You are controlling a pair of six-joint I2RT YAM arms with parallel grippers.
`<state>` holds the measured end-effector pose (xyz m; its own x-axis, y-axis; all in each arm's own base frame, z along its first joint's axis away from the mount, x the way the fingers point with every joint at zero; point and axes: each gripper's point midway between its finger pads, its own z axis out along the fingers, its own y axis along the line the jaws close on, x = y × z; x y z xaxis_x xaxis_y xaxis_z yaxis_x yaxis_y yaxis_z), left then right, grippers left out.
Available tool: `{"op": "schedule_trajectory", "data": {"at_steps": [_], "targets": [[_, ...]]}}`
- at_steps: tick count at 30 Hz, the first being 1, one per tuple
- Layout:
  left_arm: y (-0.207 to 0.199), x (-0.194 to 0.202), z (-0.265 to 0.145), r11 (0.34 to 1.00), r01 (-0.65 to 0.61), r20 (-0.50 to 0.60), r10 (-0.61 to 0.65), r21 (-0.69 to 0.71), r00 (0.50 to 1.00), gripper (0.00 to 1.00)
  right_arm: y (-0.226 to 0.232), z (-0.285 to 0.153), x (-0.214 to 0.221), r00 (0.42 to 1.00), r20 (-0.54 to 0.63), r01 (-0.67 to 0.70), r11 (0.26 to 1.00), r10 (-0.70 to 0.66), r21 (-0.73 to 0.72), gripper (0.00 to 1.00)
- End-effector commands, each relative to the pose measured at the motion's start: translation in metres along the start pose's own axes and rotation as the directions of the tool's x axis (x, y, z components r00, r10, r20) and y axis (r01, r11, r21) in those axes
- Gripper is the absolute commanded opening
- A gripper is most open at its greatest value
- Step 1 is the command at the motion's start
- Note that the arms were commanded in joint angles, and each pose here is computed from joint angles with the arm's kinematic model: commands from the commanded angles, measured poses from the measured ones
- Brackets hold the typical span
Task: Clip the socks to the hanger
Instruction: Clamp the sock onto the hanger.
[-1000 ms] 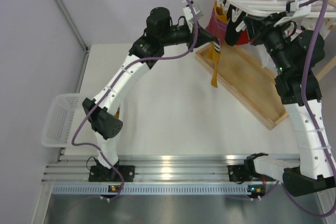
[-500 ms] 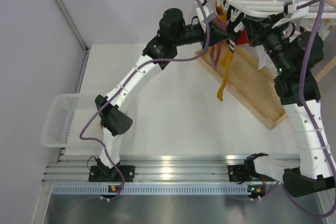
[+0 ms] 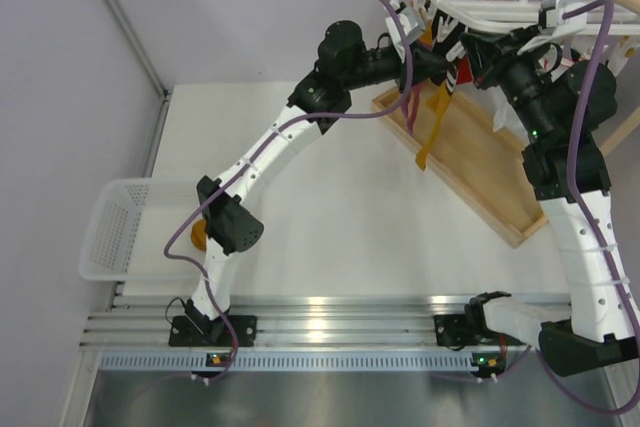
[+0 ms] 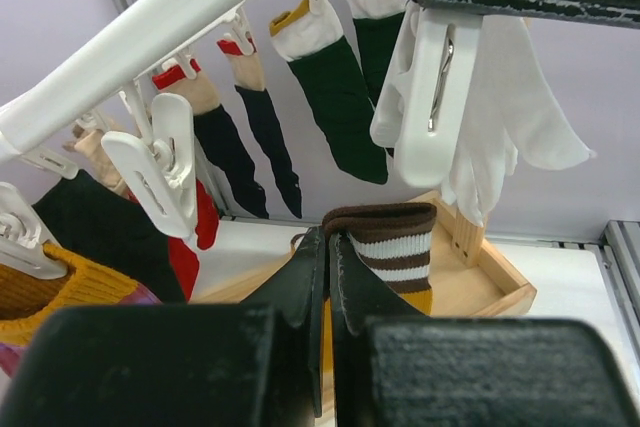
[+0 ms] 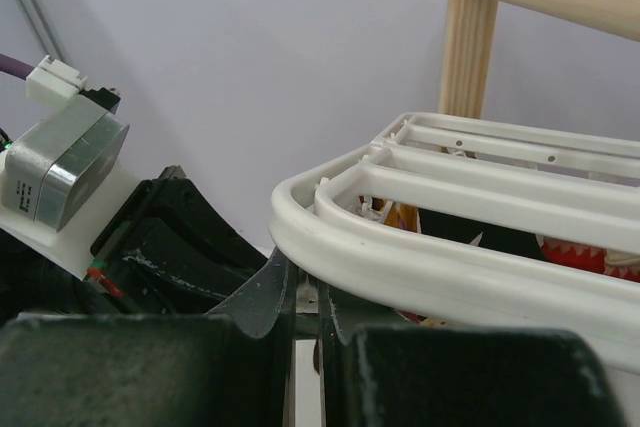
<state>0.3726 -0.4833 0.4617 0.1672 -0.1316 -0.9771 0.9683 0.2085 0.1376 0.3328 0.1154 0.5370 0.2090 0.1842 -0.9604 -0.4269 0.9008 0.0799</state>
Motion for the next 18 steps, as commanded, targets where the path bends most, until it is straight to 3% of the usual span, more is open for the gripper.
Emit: {"op": "schedule_trajectory", "data": {"at_steps": [1,18], "targets": [[-0.004,-0.054,-0.003,0.997,-0.073,0.128,0.074,-0.012,0.989,0.0,0.019,-0.008,0.013,0.999,-0.05,0.014,0.995,-0.019,-0.1,0.0],[-0.015,-0.088,-0.01,0.996,-0.087,0.192,0.083,0.012,0.978,0.0,0.012,-0.011,0.025,0.995,-0.072,0.067,0.994,-0.073,-0.081,0.0]]}}
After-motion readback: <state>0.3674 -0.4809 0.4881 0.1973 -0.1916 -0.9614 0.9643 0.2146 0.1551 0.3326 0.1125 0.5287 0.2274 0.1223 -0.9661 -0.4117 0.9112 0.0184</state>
